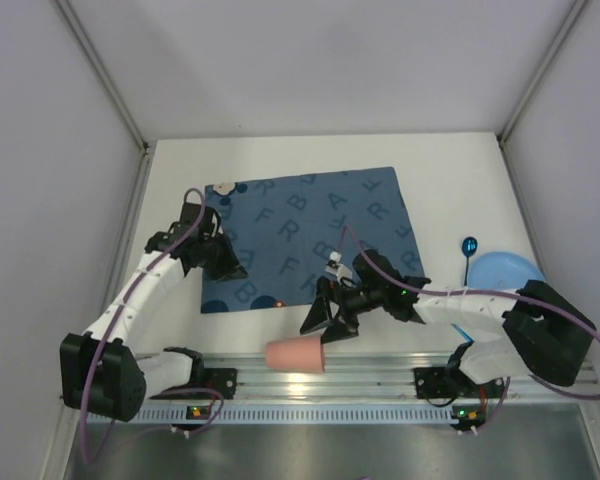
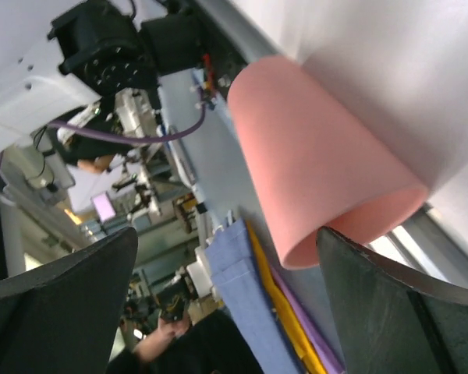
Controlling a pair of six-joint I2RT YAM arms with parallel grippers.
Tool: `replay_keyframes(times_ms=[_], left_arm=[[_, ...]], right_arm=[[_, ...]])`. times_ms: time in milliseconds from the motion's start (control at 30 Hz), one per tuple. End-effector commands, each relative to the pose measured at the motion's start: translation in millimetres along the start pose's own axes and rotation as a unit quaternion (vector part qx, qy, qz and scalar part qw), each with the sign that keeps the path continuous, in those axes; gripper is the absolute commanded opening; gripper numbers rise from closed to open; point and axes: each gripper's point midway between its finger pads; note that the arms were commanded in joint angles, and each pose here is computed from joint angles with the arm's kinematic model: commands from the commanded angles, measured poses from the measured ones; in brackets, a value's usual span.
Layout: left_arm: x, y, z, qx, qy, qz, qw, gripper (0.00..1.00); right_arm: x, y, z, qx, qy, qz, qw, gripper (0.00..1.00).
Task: Set the dinner table for one person
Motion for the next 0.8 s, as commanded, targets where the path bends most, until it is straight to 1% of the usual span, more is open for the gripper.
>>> replay_keyframes(times_ms=[0, 33, 100, 267, 300, 333, 367, 400, 433, 467, 500, 567, 600, 633, 667, 700, 767], left_arm=[[0, 10, 3, -0.007, 0.001, -0.013, 1.0, 0.0], [1, 12, 3, -0.006, 0.003, -0.015, 1.0, 0.0], [1, 14, 6, -0.01, 0.006, -0.02, 1.0, 0.0], [5, 15, 11, -0.013, 0.011, -0.025, 1.0, 0.0], [6, 15, 12, -0.013, 0.012, -0.023, 1.0, 0.0], [7, 13, 13, -0.015, 0.014, -0.022, 1.0, 0.0], [7, 13, 14, -0.015, 0.014, -0.022, 1.0, 0.0], [7, 12, 14, -0.016, 0.015, -0.022, 1.0, 0.0], [6, 12, 14, -0.016, 0.015, -0.022, 1.0, 0.0], [6, 12, 13, -0.016, 0.015, -0.023, 0.999, 0.0], [5, 12, 13, -0.018, 0.013, -0.023, 0.999, 0.0], [2, 12, 12, -0.019, 0.01, -0.026, 0.999, 0.0], [1, 10, 12, -0.021, 0.007, -0.025, 0.999, 0.0], [-2, 10, 10, -0.019, 0.005, -0.028, 0.999, 0.0], [-2, 9, 10, -0.018, 0.003, -0.027, 0.999, 0.0], [-4, 6, 8, -0.018, 0.002, -0.024, 1.0, 0.0], [-8, 4, 4, -0.016, -0.002, -0.025, 1.0, 0.0]], right_arm=[[2, -23, 53, -0.094, 0.025, 0.006, 0.995, 0.97], [6, -31, 54, -0.095, 0.015, 0.022, 0.995, 0.96], [16, -38, 59, -0.107, 0.023, 0.046, 0.993, 0.95], [18, -42, 59, -0.112, 0.027, 0.058, 0.992, 0.96], [17, -42, 60, -0.113, 0.029, 0.058, 0.991, 0.95], [15, -45, 61, -0.115, 0.031, 0.058, 0.991, 0.91], [13, -47, 61, -0.115, 0.031, 0.058, 0.991, 0.86], [11, -49, 61, -0.113, 0.031, 0.056, 0.991, 0.69], [7, -54, 59, -0.107, 0.031, 0.054, 0.992, 0.57], [5, -57, 59, -0.103, 0.033, 0.054, 0.993, 0.38], [1, -60, 56, -0.096, 0.043, 0.048, 0.993, 0.3], [-6, -68, 51, -0.072, 0.043, 0.053, 0.995, 0.18], [-10, -72, 48, -0.062, 0.063, 0.051, 0.995, 0.09], [-17, -79, 47, -0.046, 0.06, 0.056, 0.996, 0.03], [-20, -82, 46, -0.038, 0.065, 0.058, 0.996, 0.0], [-31, -89, 53, -0.038, 0.087, 0.054, 0.994, 0.0], [-38, -91, 48, -0.001, 0.088, 0.07, 0.994, 0.0]])
Point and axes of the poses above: each gripper's point midway between its finger pads, its own y axis back along the fingers, its own z axis along the line the jaws close on, x = y × z, and after that the axes turned 9 degrees about y, right-handed
